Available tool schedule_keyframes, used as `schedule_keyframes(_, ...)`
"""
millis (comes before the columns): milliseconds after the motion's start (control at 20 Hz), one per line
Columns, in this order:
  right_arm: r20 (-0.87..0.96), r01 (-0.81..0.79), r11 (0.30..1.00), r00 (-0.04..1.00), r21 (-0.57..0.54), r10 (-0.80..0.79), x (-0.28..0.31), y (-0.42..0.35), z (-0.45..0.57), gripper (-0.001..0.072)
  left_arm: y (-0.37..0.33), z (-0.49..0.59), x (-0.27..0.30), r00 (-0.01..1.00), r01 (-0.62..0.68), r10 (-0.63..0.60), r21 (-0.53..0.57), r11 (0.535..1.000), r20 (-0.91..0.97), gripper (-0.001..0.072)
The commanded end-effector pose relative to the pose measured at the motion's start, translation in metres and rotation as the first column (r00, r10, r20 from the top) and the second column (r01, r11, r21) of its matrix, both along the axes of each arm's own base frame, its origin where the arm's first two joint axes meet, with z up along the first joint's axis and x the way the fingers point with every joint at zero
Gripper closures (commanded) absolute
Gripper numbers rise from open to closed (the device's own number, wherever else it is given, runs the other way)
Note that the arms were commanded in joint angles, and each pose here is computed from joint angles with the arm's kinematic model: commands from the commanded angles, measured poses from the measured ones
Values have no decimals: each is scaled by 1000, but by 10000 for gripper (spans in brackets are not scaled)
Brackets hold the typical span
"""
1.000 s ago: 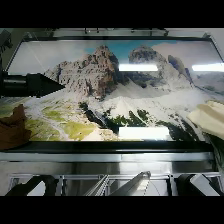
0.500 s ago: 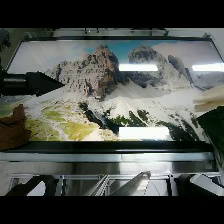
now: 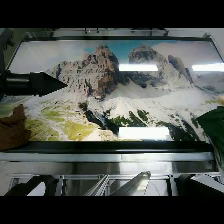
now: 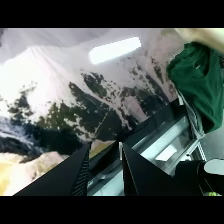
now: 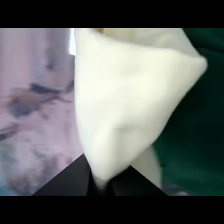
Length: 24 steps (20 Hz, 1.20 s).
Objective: Fold the shirts.
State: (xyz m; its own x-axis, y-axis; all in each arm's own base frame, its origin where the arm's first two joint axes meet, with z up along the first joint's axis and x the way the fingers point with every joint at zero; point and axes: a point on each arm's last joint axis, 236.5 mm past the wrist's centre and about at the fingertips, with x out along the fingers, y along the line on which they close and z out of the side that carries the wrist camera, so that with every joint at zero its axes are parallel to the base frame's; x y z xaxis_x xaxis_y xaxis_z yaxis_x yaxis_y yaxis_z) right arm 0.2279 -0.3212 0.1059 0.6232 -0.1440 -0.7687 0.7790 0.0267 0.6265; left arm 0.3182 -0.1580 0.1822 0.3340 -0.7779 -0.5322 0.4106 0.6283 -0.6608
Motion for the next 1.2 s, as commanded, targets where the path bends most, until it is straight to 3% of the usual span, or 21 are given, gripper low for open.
schedule_keyframes(0,-374,97,992,926,86,-58,-115,11,-56,688,-13,0,-4,999,32,-32,1,999,9,492)
schedule_keyframes(100,-366,141,985,926,103,-94,-126,19,-76,688,-22,-2,-6,998,58,-58,2,998,3,492)
schedule_keyframes(350,-439,71,997,898,41,-46,-141,13,-95,676,-47,-21,-14,987,145,-145,-5,989,-64,492)
schedule_keyframes(400,-448,72,997,893,30,-51,-144,11,-95,579,-51,-28,-14,983,161,-161,-8,987,-86,492)
schedule_keyframes(450,-447,73,997,893,25,-54,-144,9,-95,312,-56,-36,-15,977,181,-181,-10,983,-115,492)
schedule_keyframes(500,-448,55,998,893,21,-39,-144,9,-95,-1,-60,-43,-17,969,203,-203,-14,979,-143,492)
schedule_keyframes(750,-384,34,999,923,17,-24,-127,15,-84,20,-62,-40,-8,961,242,-241,-10,970,-133,495)
schedule_keyframes(900,-163,-9,1000,987,-2,8,-64,24,-54,20,-48,-8,13,979,200,-200,10,980,-30,494)
schedule_keyframes(1050,76,-190,976,977,-102,198,26,58,-6,30,-26,12,21,985,169,-170,23,985,9,494)
schedule_keyframes(1100,141,-263,957,950,-122,279,55,79,7,192,-19,15,24,988,155,-155,25,988,14,495)
schedule_keyframes(1150,218,-351,924,900,-149,377,87,109,22,476,-10,17,28,991,130,-131,26,991,18,580)
